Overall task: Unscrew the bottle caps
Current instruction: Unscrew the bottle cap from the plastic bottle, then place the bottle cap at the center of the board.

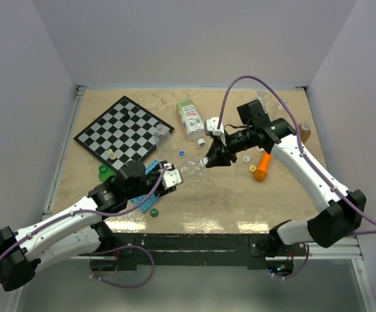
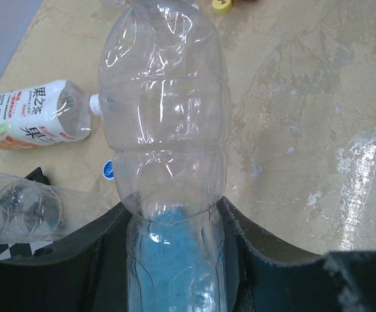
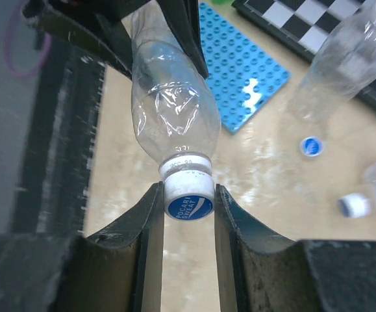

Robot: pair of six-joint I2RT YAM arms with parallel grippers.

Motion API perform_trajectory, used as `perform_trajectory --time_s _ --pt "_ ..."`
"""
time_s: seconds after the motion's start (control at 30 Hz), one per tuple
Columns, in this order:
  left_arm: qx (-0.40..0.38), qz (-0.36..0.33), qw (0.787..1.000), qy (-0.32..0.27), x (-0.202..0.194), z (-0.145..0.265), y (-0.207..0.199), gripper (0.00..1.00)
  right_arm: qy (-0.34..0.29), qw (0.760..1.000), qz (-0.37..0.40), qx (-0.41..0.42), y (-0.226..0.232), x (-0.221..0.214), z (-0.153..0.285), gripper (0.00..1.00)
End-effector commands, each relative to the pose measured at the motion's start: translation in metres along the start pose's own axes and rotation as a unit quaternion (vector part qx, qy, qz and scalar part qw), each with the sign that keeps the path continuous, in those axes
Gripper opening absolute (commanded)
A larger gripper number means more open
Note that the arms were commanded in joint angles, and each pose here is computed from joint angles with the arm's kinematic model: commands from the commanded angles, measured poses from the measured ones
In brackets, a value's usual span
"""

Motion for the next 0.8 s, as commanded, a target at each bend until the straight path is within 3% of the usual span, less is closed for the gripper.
perform_trajectory --time_s 0.0,0.1,0.17,0.37,0.77 --pt "0.011 0.001 0.999 -0.032 0.012 0.001 0.005 0.01 0.029 0.955 0.29 -0.047 0.006 0.014 0.024 0.0" --pt "0.01 0.001 0.999 -0.032 0.012 0.0 0.004 0.01 0.045 0.868 0.493 -0.049 0.019 0.011 0.033 0.0" --pt "0.011 0.0 0.999 -0.031 0.012 0.0 0.004 0.01 0.056 0.809 0.584 -0.033 0.023 0.008 0.033 0.0" --pt "0.012 0.0 0.999 -0.031 0.012 0.001 0.005 0.01 0.018 0.819 0.572 -0.03 0.025 0.014 0.029 0.0" --pt "0.016 0.0 0.999 -0.037 0.015 0.003 0.005 0.01 -0.023 0.91 0.396 -0.118 0.029 0.011 0.04 0.0"
Point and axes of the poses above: each gripper's point midway between its finger pads, its own z axis back along the fingers, its own y axis along the line the jaws close on, x = y × z, the point moved 8 cm from there along z, back along the fingers, and after that the axes turned 2 degrees about z, right-handed, at the moved point
